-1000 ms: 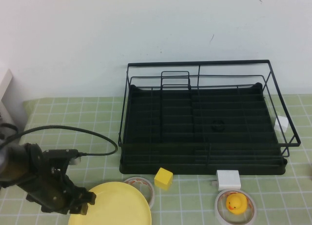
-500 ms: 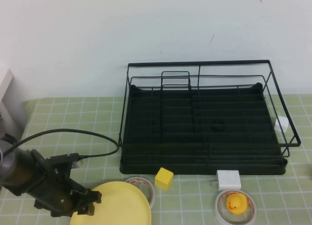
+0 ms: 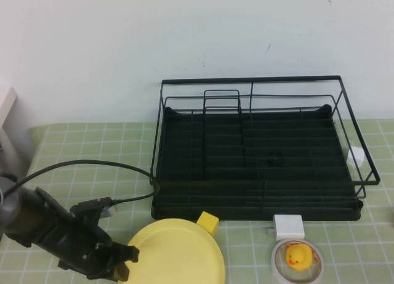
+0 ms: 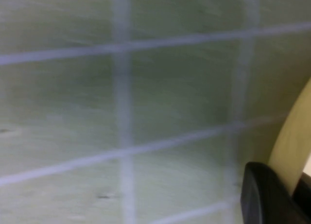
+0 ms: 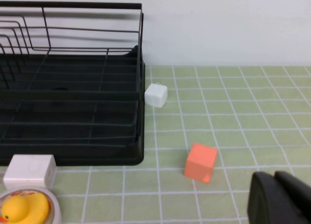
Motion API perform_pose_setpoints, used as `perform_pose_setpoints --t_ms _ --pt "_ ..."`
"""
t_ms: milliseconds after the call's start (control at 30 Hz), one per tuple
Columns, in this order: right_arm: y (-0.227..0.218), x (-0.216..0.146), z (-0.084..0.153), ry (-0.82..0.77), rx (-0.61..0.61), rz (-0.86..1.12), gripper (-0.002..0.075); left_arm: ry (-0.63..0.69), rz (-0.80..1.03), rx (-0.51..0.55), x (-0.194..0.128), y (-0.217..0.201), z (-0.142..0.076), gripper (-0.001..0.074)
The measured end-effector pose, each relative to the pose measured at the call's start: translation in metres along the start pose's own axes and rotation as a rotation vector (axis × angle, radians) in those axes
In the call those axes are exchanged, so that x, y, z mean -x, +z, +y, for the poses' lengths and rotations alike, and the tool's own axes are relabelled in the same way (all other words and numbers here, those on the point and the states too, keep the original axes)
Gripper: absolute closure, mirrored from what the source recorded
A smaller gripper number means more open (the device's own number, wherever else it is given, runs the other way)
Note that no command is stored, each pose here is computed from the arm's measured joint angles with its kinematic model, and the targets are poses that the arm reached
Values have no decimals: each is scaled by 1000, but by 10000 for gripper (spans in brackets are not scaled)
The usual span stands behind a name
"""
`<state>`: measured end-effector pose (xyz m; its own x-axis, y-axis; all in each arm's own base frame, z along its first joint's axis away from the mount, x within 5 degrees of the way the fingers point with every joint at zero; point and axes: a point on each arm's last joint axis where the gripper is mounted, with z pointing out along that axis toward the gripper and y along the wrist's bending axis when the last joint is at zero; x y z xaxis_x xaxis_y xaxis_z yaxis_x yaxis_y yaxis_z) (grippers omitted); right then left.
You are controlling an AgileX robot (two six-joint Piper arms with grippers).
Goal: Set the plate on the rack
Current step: Pick up the plate from the table
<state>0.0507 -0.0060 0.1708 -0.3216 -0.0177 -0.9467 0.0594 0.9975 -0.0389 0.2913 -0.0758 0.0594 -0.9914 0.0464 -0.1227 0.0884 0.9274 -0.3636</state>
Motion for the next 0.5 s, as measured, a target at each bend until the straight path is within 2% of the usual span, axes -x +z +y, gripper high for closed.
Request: perform_pose_setpoints --t_ms 200,500 --pt "0 0 0 0 0 0 728 107 -7 -97 0 -20 -17 731" --pt "0 0 0 0 0 0 728 214 -105 -148 4 -62 -37 731"
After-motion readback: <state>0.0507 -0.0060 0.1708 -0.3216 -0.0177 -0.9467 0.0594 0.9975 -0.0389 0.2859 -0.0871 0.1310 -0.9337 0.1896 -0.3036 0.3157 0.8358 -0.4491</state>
